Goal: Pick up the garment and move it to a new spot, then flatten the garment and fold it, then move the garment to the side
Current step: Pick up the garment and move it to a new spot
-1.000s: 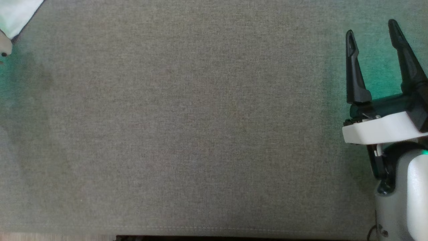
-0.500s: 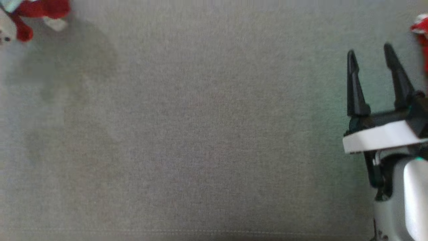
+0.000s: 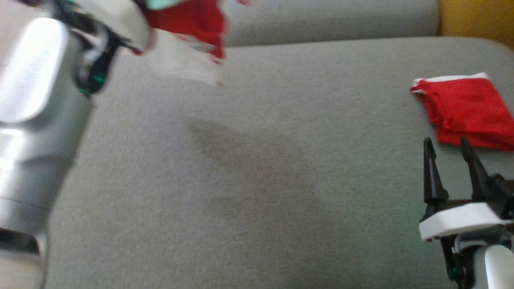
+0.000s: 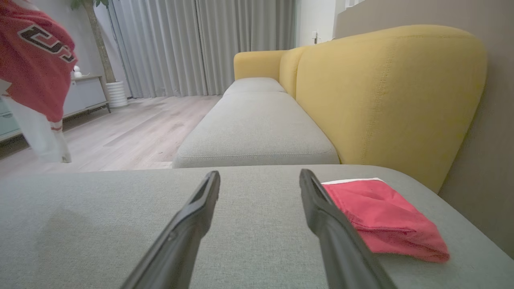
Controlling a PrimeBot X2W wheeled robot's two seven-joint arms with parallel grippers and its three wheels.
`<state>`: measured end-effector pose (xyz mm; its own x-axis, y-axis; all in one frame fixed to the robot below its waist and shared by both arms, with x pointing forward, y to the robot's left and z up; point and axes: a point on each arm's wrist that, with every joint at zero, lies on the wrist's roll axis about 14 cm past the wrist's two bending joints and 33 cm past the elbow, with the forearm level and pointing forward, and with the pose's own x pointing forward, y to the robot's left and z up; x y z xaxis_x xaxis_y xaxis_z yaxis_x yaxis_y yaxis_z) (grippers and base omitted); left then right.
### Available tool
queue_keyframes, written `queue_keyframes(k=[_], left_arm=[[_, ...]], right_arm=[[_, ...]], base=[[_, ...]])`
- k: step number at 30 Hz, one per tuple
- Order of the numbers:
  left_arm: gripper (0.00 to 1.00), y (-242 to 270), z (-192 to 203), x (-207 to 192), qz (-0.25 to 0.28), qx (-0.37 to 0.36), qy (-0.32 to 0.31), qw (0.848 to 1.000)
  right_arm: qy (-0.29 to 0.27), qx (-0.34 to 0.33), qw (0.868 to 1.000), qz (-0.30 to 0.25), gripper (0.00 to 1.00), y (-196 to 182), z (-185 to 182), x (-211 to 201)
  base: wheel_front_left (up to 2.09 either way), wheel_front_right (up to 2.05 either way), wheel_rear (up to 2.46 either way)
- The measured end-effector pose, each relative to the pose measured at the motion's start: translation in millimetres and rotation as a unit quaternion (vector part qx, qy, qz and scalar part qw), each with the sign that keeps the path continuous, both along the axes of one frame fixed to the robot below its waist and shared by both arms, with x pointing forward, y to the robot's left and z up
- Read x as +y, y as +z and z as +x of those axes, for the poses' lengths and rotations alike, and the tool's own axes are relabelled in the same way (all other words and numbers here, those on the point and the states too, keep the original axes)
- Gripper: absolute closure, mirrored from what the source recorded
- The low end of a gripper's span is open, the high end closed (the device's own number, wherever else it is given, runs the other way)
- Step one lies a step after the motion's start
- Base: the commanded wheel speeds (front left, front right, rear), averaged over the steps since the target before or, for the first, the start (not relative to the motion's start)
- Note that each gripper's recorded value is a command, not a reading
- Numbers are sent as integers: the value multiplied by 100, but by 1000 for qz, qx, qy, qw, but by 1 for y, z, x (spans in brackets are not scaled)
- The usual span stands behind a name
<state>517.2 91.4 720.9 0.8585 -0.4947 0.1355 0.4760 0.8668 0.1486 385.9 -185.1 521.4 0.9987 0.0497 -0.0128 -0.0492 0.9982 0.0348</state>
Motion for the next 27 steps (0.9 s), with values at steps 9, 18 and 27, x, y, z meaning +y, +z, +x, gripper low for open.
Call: queue_keyframes(k=[9, 18, 27], left_arm=[[100, -85, -43, -102, -41, 83, -128, 987], [0, -288, -58, -69, -38, 294, -25, 955], [0, -298, -58, -59, -62, 274, 12, 960]], right_arm=[[-32, 6, 999, 16, 0, -8, -18, -20], [-50, 29, 998, 17, 0, -29, -8, -31], [-62, 34, 997, 18, 0, -33, -9, -39]], base=[[0, 0, 0], [0, 0, 0], [0, 0, 0]])
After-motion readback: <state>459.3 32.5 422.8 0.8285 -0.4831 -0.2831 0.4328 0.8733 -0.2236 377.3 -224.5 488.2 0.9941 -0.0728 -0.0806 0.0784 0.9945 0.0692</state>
